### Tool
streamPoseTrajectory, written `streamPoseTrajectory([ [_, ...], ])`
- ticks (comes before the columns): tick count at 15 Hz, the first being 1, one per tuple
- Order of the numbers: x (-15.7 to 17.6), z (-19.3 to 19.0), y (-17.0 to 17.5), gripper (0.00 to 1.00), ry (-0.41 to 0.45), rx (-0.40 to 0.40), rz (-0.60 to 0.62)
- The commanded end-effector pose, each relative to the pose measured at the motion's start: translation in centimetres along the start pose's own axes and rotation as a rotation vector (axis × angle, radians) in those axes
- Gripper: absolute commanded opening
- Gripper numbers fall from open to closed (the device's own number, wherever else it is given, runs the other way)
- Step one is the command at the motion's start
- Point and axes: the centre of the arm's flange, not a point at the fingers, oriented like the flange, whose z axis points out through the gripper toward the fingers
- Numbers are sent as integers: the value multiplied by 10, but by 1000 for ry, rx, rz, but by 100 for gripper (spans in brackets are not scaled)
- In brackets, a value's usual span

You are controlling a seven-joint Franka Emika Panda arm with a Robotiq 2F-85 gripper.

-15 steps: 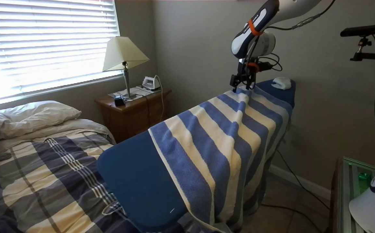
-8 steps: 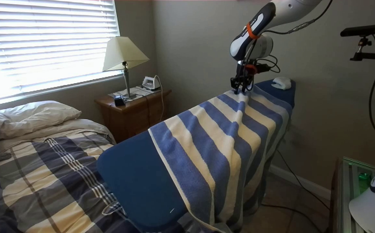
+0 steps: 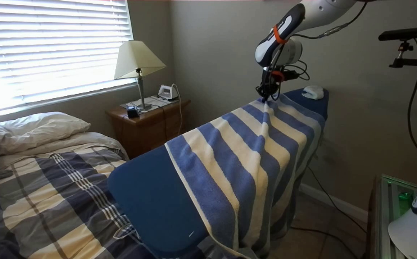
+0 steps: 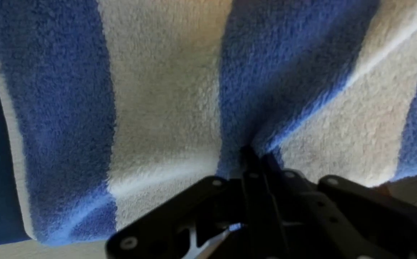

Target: Stretch out the towel on the ironing board

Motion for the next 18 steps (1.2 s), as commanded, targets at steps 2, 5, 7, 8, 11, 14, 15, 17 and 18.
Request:
streamPoseTrajectory([
  [2,35,-3,10,1,114,25,-23],
  [5,59,-17,5,1,158,39,-70],
  [7,79,-25,2,1,194,39,-100],
  [8,92,-26,2,1,212,30,-106],
  [11,119,-33,3,1,248,44,-114],
  [14,146,-35,10,2,304,21,-122],
  [15,153,-37,11,1,312,23,-120],
  [17,168,-41,12,2,342,10,-131],
  [18,174,-42,11,2,362,8,-137],
])
